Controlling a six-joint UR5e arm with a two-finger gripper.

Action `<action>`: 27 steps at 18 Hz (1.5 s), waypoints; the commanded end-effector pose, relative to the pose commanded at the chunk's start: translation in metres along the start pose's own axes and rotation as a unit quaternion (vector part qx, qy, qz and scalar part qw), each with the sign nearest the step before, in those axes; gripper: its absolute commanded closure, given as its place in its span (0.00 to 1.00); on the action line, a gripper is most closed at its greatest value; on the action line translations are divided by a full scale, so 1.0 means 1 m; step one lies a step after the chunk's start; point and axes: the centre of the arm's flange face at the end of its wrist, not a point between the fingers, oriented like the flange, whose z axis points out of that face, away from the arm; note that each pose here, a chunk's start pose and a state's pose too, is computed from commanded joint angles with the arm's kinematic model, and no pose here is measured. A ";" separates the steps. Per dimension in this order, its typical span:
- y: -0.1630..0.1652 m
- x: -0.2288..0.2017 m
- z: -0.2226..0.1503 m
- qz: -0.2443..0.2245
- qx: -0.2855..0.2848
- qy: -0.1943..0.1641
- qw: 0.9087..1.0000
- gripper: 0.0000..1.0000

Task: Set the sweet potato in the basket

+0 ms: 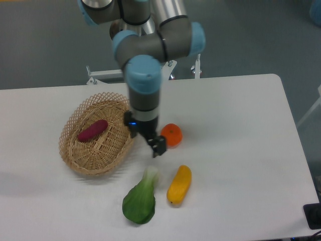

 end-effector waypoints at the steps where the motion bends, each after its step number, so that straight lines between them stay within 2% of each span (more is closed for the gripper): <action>1: 0.016 -0.009 -0.001 0.000 -0.002 -0.002 1.000 0.00; 8: 0.110 -0.051 -0.009 0.023 -0.013 -0.012 1.000 0.00; 14: 0.174 -0.072 -0.015 0.050 -0.022 -0.018 0.998 0.00; 19: 0.196 -0.083 -0.014 0.044 -0.024 -0.020 0.999 0.00; 27: 0.198 -0.085 -0.008 0.043 -0.023 -0.015 0.999 0.00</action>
